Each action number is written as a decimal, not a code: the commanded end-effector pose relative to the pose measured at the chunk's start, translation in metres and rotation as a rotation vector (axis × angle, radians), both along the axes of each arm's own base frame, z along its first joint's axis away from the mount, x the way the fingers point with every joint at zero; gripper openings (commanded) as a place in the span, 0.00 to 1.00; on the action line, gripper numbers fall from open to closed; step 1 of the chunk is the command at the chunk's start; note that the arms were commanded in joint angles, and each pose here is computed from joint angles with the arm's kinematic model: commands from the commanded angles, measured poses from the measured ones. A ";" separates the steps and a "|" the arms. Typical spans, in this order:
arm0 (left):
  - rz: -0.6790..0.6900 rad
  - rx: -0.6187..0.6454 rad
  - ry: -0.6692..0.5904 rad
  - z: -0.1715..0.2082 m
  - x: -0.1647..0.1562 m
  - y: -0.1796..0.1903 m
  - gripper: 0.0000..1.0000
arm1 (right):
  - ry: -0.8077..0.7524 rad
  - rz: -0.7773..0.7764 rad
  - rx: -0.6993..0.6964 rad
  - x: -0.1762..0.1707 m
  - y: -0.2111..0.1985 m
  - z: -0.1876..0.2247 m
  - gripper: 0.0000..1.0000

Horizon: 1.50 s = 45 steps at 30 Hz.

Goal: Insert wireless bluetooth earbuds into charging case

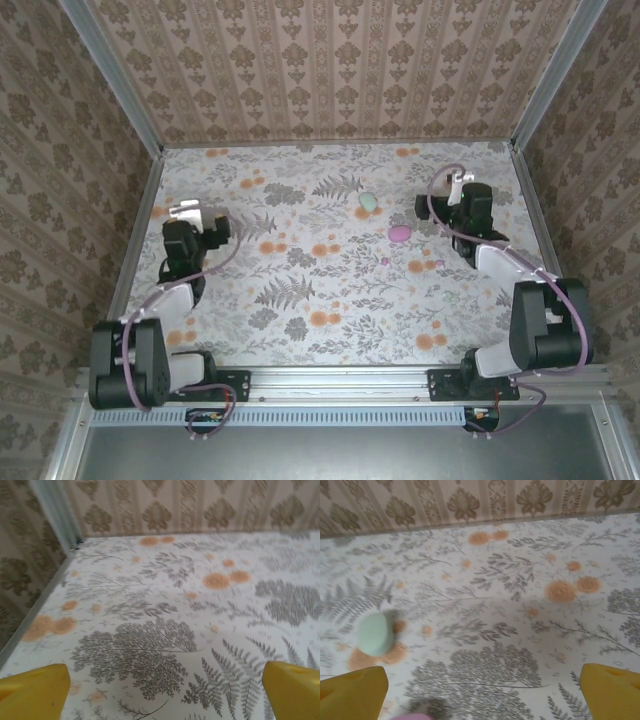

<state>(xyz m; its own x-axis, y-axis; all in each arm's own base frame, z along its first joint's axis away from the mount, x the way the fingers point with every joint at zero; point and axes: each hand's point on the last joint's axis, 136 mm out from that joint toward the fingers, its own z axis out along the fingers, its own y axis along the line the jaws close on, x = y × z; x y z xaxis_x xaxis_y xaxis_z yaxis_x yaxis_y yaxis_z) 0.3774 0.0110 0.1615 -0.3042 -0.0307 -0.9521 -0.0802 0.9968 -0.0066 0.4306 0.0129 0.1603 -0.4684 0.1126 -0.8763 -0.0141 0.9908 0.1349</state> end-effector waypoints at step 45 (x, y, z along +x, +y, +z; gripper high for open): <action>-0.404 -0.319 0.281 0.002 -0.037 -0.196 1.00 | 0.751 0.144 0.462 -0.006 0.072 -0.110 0.70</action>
